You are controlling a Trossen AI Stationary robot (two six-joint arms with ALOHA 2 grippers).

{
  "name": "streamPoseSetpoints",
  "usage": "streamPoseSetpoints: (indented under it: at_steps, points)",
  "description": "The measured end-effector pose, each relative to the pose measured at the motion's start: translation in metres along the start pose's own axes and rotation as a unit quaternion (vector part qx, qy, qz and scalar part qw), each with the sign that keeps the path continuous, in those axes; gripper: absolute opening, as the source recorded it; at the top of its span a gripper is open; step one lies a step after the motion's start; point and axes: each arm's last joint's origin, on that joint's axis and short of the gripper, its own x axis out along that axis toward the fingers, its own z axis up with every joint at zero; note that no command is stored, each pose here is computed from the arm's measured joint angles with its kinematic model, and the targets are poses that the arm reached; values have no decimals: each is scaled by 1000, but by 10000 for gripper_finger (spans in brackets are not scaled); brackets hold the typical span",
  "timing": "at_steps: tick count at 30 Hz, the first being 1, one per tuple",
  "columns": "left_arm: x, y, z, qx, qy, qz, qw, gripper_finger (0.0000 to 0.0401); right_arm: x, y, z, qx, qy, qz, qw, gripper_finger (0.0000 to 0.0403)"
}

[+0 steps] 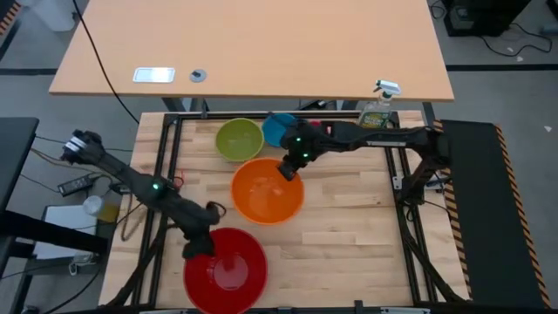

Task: Nest bowls inside each other
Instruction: Stack the orange bowl on top of the red bowl

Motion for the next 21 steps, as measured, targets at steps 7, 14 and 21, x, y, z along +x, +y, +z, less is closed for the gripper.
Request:
streamPoseSetpoints:
  at_steps: [7,14,21]
  points:
    - [36,12,4,-31,19,68,997,160,-27,0,-11,-20,29,-19,999,26]
    - [65,34,13,-60,0,161,985,160,-38,1,-14,-28,31,-23,999,27]
    - [70,52,28,-123,-63,212,967,160,-45,7,-20,-38,38,-18,998,27]
